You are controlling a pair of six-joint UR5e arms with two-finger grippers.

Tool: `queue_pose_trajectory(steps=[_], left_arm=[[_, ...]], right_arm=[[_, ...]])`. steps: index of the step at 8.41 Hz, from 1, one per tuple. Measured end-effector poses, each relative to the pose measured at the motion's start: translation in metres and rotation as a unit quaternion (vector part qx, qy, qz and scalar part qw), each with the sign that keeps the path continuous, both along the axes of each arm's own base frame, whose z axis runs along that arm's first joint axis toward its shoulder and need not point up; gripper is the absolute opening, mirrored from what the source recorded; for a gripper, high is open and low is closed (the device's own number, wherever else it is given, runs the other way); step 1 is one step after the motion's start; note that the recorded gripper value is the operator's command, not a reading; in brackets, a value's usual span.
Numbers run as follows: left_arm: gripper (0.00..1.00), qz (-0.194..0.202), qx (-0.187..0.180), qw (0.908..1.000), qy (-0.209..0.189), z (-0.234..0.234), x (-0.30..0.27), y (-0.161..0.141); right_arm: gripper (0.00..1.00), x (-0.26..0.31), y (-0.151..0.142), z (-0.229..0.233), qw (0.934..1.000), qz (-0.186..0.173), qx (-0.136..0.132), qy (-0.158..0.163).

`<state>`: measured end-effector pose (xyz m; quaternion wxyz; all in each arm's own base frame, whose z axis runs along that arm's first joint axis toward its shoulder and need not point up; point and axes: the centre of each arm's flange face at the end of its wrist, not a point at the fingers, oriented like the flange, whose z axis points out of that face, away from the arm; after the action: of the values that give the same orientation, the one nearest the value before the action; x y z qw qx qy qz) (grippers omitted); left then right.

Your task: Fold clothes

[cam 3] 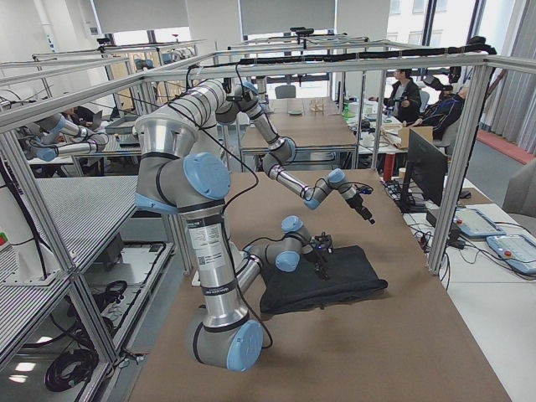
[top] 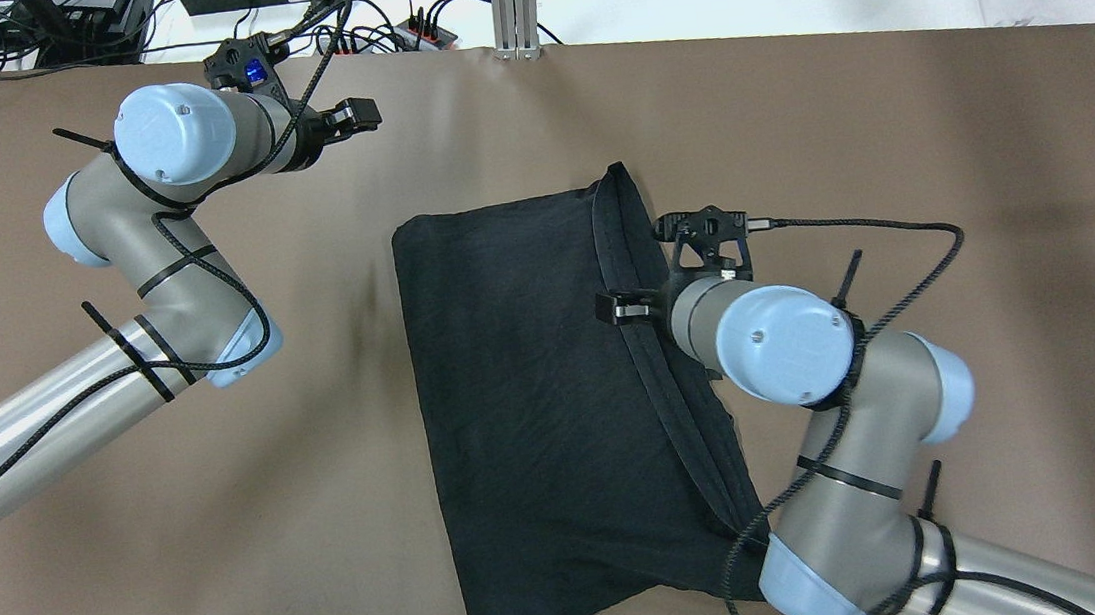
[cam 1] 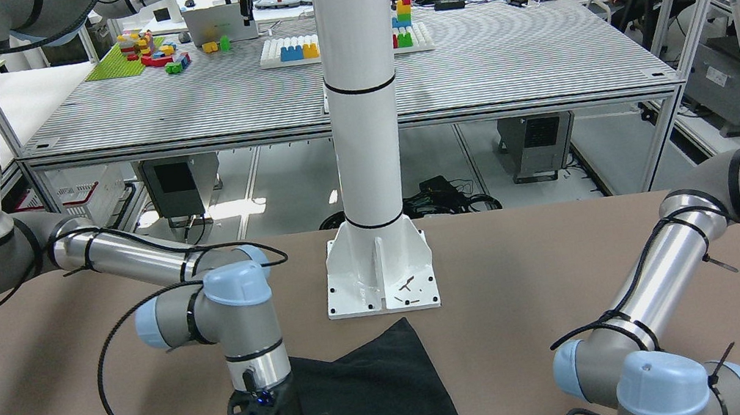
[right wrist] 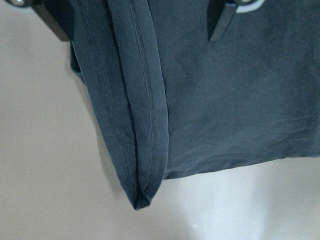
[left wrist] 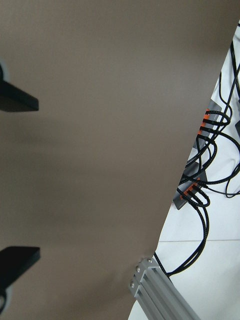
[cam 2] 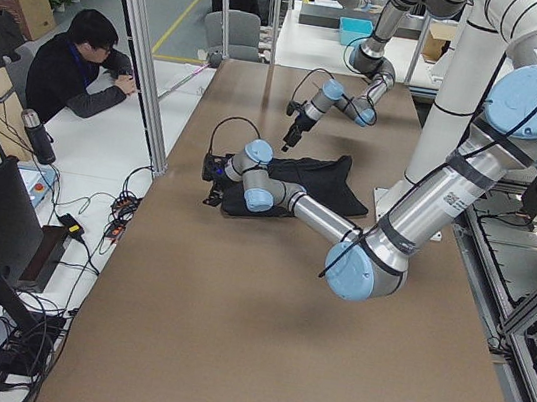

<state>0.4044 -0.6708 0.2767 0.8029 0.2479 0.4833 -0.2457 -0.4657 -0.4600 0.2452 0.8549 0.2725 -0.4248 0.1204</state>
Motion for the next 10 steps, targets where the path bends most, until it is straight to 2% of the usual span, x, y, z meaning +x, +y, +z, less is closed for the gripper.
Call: queue_pose_trajectory(steps=[2,4,8,10], left_arm=[[0.95,0.000,-0.001,1.0000,-0.001,0.001,0.000,0.000],[0.95,-0.001,-0.003,1.0000,-0.003,0.004,0.000,-0.002],[0.95,0.000,-0.007,0.9999,-0.013,0.014,0.002,-0.007],[0.95,0.000,-0.009,0.9998,-0.017,0.017,0.003,-0.010]], right_arm=[[0.93,-0.051,-0.048,-0.009,0.9982,0.035,0.023,0.043],[0.88,-0.094,-0.089,-0.013,0.9949,0.063,0.036,0.070],[0.67,-0.130,-0.127,-0.004,0.9886,0.072,0.054,0.121],[0.62,-0.124,-0.147,-0.004,0.9853,0.073,0.060,0.142]])
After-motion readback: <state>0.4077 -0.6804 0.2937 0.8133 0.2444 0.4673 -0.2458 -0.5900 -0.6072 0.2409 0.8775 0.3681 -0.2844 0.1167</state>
